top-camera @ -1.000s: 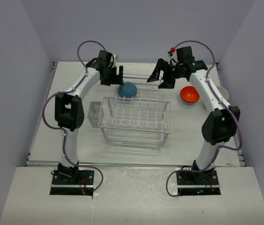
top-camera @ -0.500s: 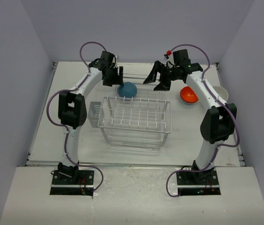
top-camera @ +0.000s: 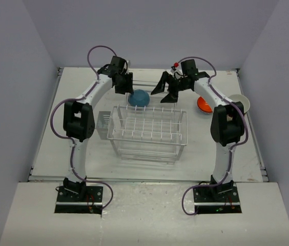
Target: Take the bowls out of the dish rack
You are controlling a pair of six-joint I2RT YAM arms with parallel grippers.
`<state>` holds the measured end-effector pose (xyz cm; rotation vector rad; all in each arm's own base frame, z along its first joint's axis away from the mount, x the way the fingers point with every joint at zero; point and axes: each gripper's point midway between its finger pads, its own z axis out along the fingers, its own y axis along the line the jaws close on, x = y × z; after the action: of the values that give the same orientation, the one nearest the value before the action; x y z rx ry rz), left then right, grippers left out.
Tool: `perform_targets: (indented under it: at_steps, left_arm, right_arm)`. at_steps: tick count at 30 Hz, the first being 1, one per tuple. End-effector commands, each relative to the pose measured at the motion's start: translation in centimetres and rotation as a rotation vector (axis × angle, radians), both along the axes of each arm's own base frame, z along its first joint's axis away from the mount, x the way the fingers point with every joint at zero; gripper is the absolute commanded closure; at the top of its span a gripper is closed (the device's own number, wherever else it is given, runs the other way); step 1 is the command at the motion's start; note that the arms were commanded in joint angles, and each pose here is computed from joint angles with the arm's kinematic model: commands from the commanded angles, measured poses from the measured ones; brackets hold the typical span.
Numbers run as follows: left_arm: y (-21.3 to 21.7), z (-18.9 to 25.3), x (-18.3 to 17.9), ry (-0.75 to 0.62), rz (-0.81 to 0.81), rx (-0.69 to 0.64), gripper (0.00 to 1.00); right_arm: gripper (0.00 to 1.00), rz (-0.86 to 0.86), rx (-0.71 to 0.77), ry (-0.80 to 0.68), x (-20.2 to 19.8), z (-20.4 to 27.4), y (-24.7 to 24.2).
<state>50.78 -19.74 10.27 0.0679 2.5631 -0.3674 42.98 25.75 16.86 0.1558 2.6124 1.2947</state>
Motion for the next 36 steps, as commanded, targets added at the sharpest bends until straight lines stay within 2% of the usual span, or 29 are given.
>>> perform_targets:
  at_steps: [1,10,16,23,36]
  left_arm:
    - [2.7,-1.8,-1.6,0.068,0.036,0.103,0.5]
    - [2.6,-1.8,-1.7,0.069,0.031,0.091,0.55]
    - [2.6,-2.1,-2.0,0.075,0.031,0.087,0.57]
    - [3.0,-2.3,-2.4,0.079,0.028,0.095,0.58]
    - [3.8,-2.2,-2.4,0.076,0.034,0.095,0.62]
  right_arm:
    - [0.16,0.039,0.088,-0.048,1.1,1.9,1.5]
    - [0.1,0.054,0.053,-0.043,2.0,-0.6,3.8]
    - [0.08,0.006,0.047,-0.073,2.1,-1.2,4.9]
    - [0.08,-0.046,0.003,-0.054,2.5,-2.5,4.7]
    - [0.04,-0.058,0.016,-0.098,2.6,-2.9,5.2]
